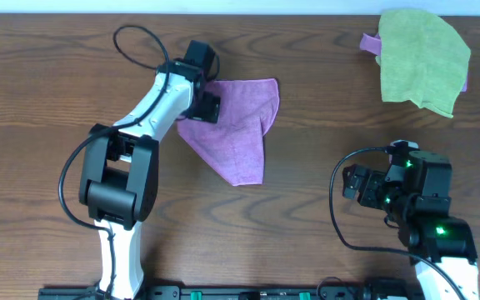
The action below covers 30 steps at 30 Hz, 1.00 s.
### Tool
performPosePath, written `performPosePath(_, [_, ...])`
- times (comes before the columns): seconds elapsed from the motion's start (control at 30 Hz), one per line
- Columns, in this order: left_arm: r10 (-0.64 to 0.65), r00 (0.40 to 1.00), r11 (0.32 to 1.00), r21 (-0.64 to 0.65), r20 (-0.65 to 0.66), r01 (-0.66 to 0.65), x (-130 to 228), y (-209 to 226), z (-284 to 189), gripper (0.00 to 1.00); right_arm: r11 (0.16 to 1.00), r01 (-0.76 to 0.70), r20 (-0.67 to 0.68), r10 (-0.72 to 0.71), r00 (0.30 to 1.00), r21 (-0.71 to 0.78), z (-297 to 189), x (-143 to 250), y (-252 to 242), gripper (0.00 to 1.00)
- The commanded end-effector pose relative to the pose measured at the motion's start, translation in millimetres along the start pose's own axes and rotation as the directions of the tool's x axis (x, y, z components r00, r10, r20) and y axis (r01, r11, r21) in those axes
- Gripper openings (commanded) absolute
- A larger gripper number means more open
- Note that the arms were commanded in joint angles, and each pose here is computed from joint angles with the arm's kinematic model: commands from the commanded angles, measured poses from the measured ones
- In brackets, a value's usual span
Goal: Fold the cloth
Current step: 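Release the corner and move both grippers toward the purple cloth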
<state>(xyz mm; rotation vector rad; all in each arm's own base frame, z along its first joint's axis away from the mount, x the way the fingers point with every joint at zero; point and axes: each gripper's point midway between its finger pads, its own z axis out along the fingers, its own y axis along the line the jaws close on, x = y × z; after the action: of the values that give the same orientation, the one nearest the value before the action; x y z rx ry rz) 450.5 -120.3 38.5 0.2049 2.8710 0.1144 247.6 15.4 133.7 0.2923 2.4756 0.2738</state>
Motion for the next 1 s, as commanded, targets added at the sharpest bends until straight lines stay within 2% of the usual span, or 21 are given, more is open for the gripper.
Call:
performPosePath(0.0, [-0.033,0.992,0.999,0.014,0.119,0.032,-36.3,3.7,-44.9,0.95,1.0,0.022,0.006,-0.022,1.0,-0.014,-0.6,-1.3,3.4,0.99])
performPosePath(0.17, [-0.052,0.983,0.998,0.035,0.176,0.047,-47.0,6.1,-86.5,0.95,0.996,0.03,0.018,-0.028,0.999,-0.089,-0.7,-5.5,17.0,0.98])
performPosePath(0.33, [-0.101,0.985,0.986,0.144,0.14,0.081,-26.5,-4.0,-125.6,0.95,0.987,0.049,-0.011,-0.051,0.999,-0.153,15.5,-7.8,31.3,0.93])
performPosePath(0.43, [-0.147,0.981,0.981,0.15,0.129,0.127,-14.8,0.7,-146.2,0.95,0.966,0.09,-0.033,-0.101,0.994,-0.241,34.3,-8.6,55.5,0.91])
performPosePath(0.57, [-0.157,0.98,0.979,0.148,0.12,0.139,7.2,7.9,-175.5,0.95,0.945,0.147,-0.028,-0.162,0.986,-0.292,54.3,-13.5,83.5,0.94])
performPosePath(0.83, [-0.229,0.958,0.965,0.17,0.172,0.2,84.4,22.8,-187.4,0.95,0.903,0.278,0.035,-0.282,0.959,-0.328,61.7,-54.4,130.9,0.96])
performPosePath(0.97, [-0.268,0.951,0.954,0.177,0.152,0.241,132.7,28.6,-182.5,0.95,0.871,0.332,0.028,-0.346,0.938,-0.363,72.0,-57.3,160.1,0.95])
